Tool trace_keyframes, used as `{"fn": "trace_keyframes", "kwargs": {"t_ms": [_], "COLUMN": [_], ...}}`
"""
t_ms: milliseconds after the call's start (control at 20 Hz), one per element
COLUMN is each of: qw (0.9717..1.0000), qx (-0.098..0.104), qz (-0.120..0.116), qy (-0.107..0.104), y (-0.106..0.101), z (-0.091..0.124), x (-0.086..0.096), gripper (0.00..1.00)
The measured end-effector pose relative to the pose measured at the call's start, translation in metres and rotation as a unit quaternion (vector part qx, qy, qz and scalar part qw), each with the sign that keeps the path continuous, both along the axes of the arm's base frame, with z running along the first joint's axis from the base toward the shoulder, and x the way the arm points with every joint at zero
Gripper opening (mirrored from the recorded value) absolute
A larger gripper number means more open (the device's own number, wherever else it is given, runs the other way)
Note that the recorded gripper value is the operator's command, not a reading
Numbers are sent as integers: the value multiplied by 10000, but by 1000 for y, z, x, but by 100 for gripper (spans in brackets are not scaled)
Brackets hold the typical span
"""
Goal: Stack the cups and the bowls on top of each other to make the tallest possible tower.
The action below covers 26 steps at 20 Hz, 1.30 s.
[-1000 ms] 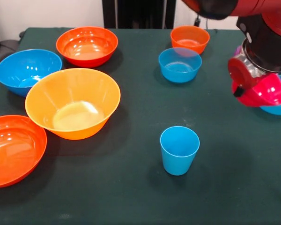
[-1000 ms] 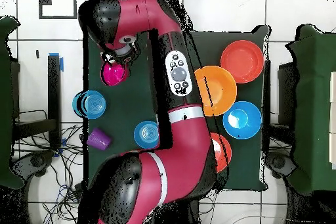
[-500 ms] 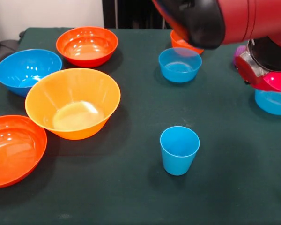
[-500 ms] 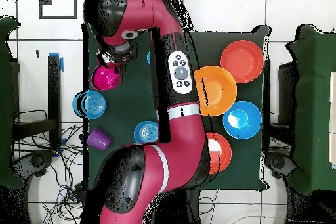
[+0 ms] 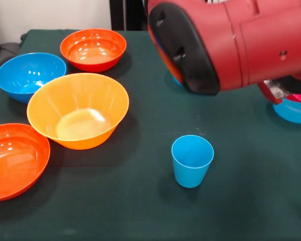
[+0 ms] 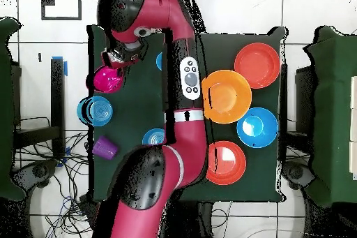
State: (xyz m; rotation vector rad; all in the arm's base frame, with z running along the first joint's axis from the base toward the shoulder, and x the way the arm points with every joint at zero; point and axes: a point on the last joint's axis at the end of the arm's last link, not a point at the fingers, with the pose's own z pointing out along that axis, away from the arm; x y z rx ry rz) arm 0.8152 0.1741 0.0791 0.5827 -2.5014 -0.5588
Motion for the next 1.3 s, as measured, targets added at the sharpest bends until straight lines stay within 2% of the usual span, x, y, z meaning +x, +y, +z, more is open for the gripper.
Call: {"fn": "trace_keyframes", "kwargs": {"t_ms": [200, 300, 400, 500, 700, 850, 900, 950, 1300], "qw": [9998, 9990, 9984, 9969, 9953, 9961, 9967, 9968, 9960], "qx": [15, -10, -45, -162, -276, -153, 12, 97, 591], "qz": [-115, -229, -282, -393, -506, -524, -523, -521, -514], "qy": [190, 389, 484, 655, 782, 695, 628, 596, 435], "y": [-6, -10, -11, -12, -8, 3, 11, 15, 31], "z": [-7, -10, -11, -11, -5, 9, 20, 25, 57], "x": [7, 13, 16, 22, 31, 40, 44, 45, 53], "gripper": [0, 0, 0, 0, 0, 0, 0, 0, 0]}}
